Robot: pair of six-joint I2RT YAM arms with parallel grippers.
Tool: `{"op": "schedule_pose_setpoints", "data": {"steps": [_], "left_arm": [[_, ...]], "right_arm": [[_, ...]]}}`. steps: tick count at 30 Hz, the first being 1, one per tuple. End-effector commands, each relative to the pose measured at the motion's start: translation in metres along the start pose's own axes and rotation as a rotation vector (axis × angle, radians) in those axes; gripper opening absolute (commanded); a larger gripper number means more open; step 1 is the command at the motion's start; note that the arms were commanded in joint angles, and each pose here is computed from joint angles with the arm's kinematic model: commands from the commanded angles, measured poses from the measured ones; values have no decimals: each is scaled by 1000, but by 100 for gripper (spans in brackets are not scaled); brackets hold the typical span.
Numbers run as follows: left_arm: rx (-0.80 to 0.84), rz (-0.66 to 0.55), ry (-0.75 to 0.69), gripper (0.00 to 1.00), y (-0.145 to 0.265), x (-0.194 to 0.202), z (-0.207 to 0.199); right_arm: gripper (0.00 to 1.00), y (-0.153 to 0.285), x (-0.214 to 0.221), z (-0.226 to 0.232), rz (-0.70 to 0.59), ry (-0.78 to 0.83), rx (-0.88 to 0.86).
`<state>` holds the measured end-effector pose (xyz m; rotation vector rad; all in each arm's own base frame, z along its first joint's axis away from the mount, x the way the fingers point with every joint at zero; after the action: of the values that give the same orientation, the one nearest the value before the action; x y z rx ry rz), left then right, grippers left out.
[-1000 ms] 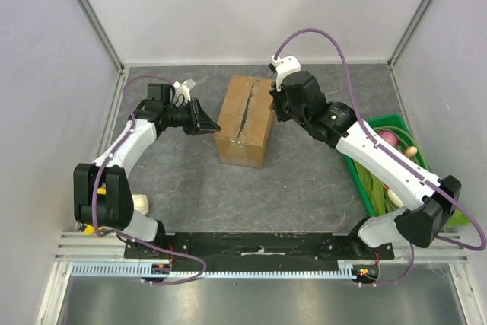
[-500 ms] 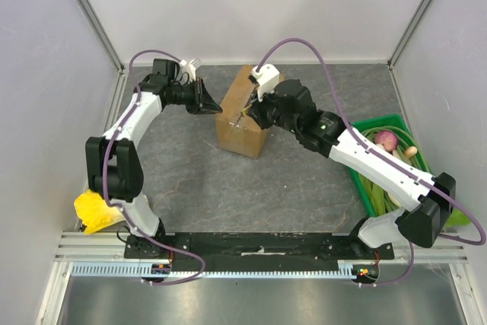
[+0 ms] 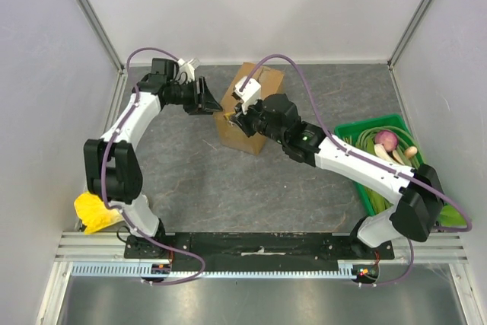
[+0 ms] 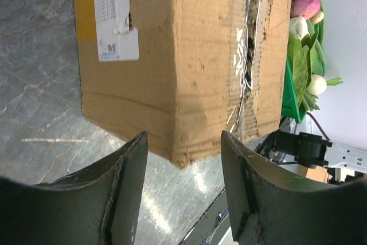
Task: Unpack the express box
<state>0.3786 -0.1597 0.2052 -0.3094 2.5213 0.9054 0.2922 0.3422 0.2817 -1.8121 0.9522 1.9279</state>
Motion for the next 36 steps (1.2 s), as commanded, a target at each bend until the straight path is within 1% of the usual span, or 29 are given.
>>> {"op": "schedule_pose_setpoints", "data": {"steps": [1, 6, 8, 10, 18, 23, 26, 30, 33, 36], "left_arm": [[-32, -111, -54, 60, 20, -4, -14], [-24, -109, -17, 57, 16, 16, -6], [-26, -108, 3, 56, 14, 18, -4], [-22, -117, 6, 55, 12, 17, -3], [0, -125, 44, 55, 6, 13, -3], [-5, -114, 66, 46, 0, 14, 3], [-12, -121, 65, 44, -1, 10, 5], [-23, -131, 68, 45, -3, 3, 7], [-28, -125, 73, 46, -7, 0, 11], [-17, -108, 74, 39, -8, -1, 10]], "right_arm": [[0, -7, -19, -3, -97, 89, -1], [0, -15, -8, -3, -71, 138, -12], [0, -17, -4, -2, -70, 157, -20], [0, -18, 4, -2, -64, 174, -25], [0, -21, 13, -10, -57, 219, 19], [0, -22, 11, -10, -63, 220, 21], [0, -26, 11, -11, -61, 228, 23], [0, -29, 10, -12, -59, 254, 25], [0, -30, 11, -13, -53, 306, 21], [0, -28, 14, -16, -47, 368, 26]]}}
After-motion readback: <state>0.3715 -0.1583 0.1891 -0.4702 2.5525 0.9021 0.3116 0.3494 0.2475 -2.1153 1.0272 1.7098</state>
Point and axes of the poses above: each gripper's point midway between its finger pads, its own y axis back along the fingers, its own z axis along the line the jaws close on, x = y × z, the point moved 3 cm from there along y, back along the fingers, and after that the axes turned 1 degree about -y, right-handed, at the moved point
